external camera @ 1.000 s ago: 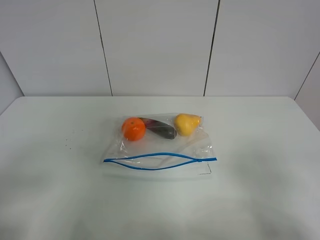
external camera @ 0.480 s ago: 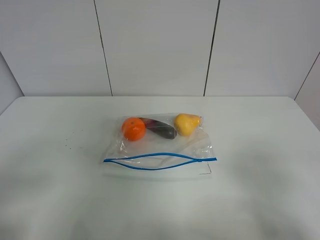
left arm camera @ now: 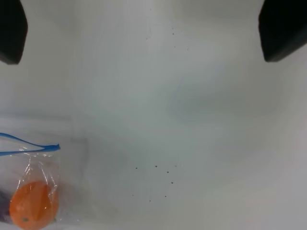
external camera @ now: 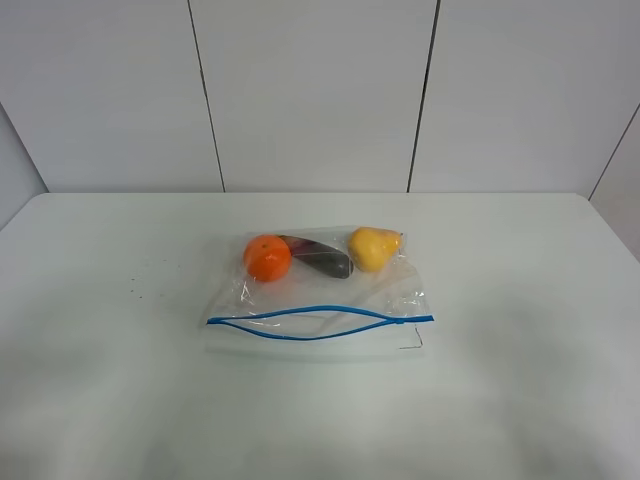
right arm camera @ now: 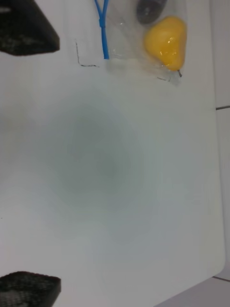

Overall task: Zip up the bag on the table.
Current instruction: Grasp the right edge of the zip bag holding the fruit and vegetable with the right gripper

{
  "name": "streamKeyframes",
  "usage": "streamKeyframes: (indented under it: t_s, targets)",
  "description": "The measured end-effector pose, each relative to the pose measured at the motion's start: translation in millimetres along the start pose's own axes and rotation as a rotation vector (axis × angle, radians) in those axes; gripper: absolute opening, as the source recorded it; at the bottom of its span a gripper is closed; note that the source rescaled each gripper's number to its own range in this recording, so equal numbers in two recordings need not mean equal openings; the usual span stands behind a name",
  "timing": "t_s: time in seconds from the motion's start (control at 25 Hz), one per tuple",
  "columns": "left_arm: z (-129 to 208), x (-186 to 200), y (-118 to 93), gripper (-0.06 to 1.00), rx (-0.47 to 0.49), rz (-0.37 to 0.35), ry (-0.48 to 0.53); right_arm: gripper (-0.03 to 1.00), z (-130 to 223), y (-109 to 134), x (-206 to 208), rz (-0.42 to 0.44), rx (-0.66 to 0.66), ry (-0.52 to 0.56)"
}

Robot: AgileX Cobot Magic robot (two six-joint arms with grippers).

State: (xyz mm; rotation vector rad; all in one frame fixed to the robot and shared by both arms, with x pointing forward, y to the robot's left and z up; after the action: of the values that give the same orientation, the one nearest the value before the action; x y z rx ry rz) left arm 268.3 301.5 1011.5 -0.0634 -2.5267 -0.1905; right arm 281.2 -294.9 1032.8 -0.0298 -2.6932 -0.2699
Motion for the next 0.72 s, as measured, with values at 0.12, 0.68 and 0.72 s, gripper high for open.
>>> streamKeyframes:
  t_s: [0.12,0.68,0.72]
  targets:
    - [0.0,0.0,0.0,1.0,0.0,0.0,0.0,1.0,0.0,0.0,0.0,0.0,0.0,0.0]
    - [0.0,0.0,0.0,1.0,0.0,0.0,0.0,1.0,0.4,2.7,0.1,-0.019,-0.012,0.003]
    - [0.0,0.0,0.0,1.0,0.0,0.0,0.0,1.0,0.4,2.9,-0.2,-0.02,-0.011,0.005]
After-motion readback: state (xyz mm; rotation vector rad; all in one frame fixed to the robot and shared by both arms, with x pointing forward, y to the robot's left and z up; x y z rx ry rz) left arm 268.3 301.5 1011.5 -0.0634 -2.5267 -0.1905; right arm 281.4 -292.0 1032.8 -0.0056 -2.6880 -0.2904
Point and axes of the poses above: a point on each arm's last joint axis where the gripper is mounted, x pointing back along that axis away from the gripper, y along the wrist's bending axis when the last joint is at zero, z = x × y, the point moved 5 cm from there along -x, pointing out along that axis toward the gripper, and after that the axes turned 9 degrees about -x, right-handed, at the moved point
